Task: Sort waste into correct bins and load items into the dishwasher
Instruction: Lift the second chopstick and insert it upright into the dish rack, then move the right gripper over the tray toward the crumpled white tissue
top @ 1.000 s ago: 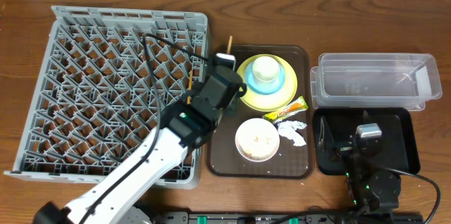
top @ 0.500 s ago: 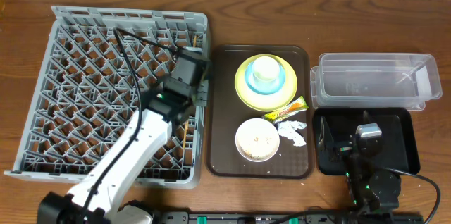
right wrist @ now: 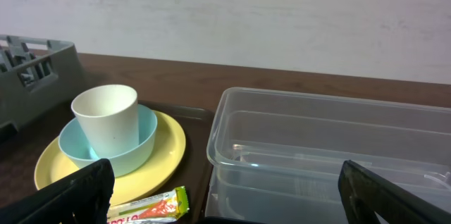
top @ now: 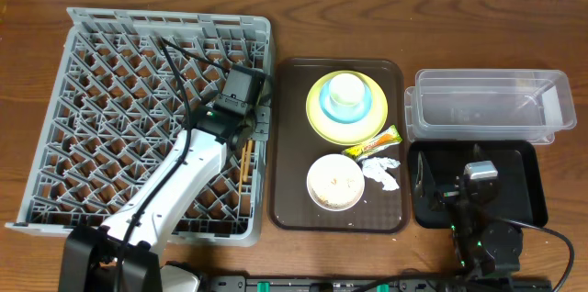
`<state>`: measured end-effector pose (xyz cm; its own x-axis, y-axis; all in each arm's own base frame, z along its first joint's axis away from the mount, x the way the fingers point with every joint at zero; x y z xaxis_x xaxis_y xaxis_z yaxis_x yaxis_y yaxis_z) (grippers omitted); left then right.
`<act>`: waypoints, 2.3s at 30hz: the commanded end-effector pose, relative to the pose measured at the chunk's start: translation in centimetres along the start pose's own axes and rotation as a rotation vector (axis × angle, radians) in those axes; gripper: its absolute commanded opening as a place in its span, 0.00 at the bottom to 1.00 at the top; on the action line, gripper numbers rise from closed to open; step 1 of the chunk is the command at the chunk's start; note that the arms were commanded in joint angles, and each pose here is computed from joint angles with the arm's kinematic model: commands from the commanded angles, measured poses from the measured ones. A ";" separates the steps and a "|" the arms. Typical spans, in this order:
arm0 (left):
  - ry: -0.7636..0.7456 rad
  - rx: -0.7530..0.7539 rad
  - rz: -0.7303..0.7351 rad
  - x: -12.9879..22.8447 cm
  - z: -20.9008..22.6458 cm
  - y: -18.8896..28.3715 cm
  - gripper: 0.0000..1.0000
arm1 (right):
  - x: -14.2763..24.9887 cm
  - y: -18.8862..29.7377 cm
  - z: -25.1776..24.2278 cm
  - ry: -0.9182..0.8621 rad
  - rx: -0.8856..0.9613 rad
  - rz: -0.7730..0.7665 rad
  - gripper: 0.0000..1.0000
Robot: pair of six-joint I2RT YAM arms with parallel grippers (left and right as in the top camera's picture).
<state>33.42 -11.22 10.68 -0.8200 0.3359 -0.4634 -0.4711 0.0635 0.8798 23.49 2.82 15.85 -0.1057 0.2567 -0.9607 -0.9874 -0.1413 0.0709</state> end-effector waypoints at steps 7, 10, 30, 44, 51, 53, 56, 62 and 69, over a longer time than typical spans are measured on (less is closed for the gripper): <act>0.023 -0.012 -0.098 -1.6 0.7 3.4 0.31 | 0.2 0.0 0.1 0.010 -0.005 0.006 0.99; 0.083 0.004 -0.116 -1.3 0.7 5.2 0.36 | 0.2 0.0 0.1 0.010 -0.004 0.007 0.99; 0.163 0.042 -0.127 1.4 0.6 10.4 0.86 | 0.2 0.0 0.1 0.011 -0.005 0.006 0.99; 0.163 0.042 -0.127 1.4 0.6 10.4 0.92 | 0.1 0.0 0.1 0.011 -0.003 0.003 0.99; 0.163 0.042 -0.127 1.4 0.6 10.4 0.92 | 0.2 0.0 0.7 -0.002 -0.041 0.012 0.99; 0.163 0.042 -0.127 1.4 0.6 10.4 0.92 | 0.3 0.0 1.1 -0.006 -0.066 0.017 0.99; 0.163 0.042 -0.127 1.4 0.6 10.4 0.92 | 0.5 0.1 2.2 -0.080 -0.130 0.036 0.99; 0.163 0.042 -0.127 1.4 0.6 10.4 0.93 | 0.1 0.3 3.3 -0.540 -0.187 0.071 0.99; 0.163 0.042 -0.127 1.4 0.6 10.4 0.93 | -0.7 1.7 7.2 -0.612 -0.420 0.156 0.99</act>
<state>27.40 -9.34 18.76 -0.8041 0.1653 -0.5710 -0.5563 0.1295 0.8208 22.11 7.54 18.04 -0.2921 0.6430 -0.7080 -0.9013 -0.4327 -0.0211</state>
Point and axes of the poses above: each gripper's point midway between its finger pads, its own y axis back along the fingers, its own z axis along the line the jaws close on, x = y × z, the point moved 1 cm from there along y, back along the fingers, and after that the axes turned 15 degrees about -y, right-handed, at the moved point
